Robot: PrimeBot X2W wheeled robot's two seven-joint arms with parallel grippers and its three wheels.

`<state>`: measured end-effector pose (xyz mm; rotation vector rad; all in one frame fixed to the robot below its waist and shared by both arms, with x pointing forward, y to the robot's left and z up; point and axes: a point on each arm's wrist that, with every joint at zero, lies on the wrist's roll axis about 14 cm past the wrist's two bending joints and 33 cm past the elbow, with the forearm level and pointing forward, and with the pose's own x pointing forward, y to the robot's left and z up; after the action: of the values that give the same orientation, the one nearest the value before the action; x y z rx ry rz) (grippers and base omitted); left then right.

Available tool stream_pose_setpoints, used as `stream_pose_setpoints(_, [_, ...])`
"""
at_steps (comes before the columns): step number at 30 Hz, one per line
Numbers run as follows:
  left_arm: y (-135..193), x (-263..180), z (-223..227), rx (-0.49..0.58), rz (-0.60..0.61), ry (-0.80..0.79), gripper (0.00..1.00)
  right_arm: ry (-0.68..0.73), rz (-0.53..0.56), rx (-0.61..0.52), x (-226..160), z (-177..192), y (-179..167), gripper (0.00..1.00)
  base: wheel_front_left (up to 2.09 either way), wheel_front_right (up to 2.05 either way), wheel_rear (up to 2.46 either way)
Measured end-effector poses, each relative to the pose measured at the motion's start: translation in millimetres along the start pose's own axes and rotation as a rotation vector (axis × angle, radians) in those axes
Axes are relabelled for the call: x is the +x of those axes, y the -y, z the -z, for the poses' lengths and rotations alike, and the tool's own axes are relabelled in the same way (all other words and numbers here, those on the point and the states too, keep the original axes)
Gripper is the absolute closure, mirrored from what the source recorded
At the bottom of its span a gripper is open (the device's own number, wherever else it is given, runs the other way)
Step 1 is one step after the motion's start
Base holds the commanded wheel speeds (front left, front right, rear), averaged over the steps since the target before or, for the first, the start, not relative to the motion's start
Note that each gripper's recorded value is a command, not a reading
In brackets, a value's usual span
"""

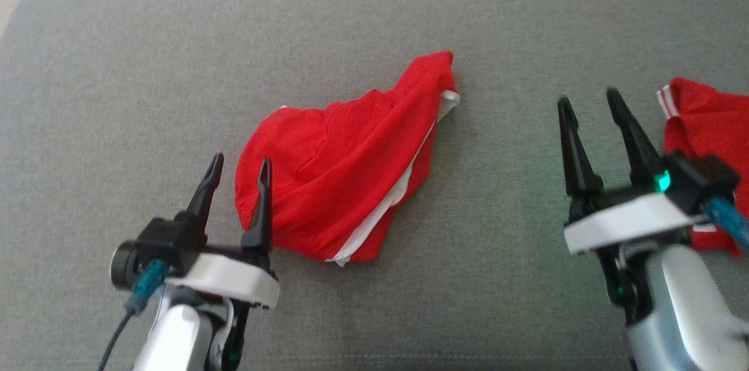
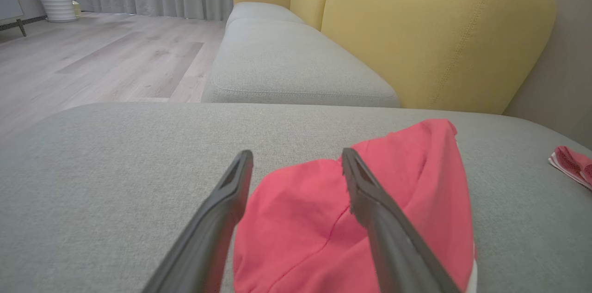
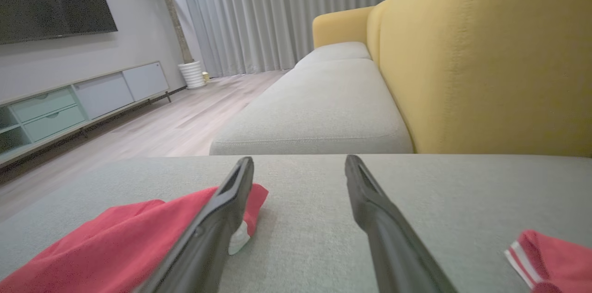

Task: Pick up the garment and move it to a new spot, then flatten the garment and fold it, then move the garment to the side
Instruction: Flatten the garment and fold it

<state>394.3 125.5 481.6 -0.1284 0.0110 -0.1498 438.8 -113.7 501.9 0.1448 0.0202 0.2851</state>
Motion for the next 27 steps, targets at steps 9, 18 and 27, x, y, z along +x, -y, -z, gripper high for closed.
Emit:
stream_pose_setpoints(9, [6.9, -20.7, -3.5, 0.011, 0.004, 0.000, 0.00, -0.010, 0.067, 0.003, -45.7, -5.3, 5.2, 0.00, 0.00, 0.00, 0.00])
stream_pose_setpoints(18, [8.6, -31.3, 0.3, 0.012, -0.002, -0.024, 0.00, -0.023, 0.081, 0.019, -62.6, -6.1, 1.5, 0.00, 0.00, 0.00, 0.00])
stream_pose_setpoints(27, [7.6, -31.6, 1.1, 0.003, -0.003, -0.034, 0.00, -0.025, 0.077, 0.022, -61.2, -7.8, -0.2, 0.00, 0.00, 0.00, 0.00])
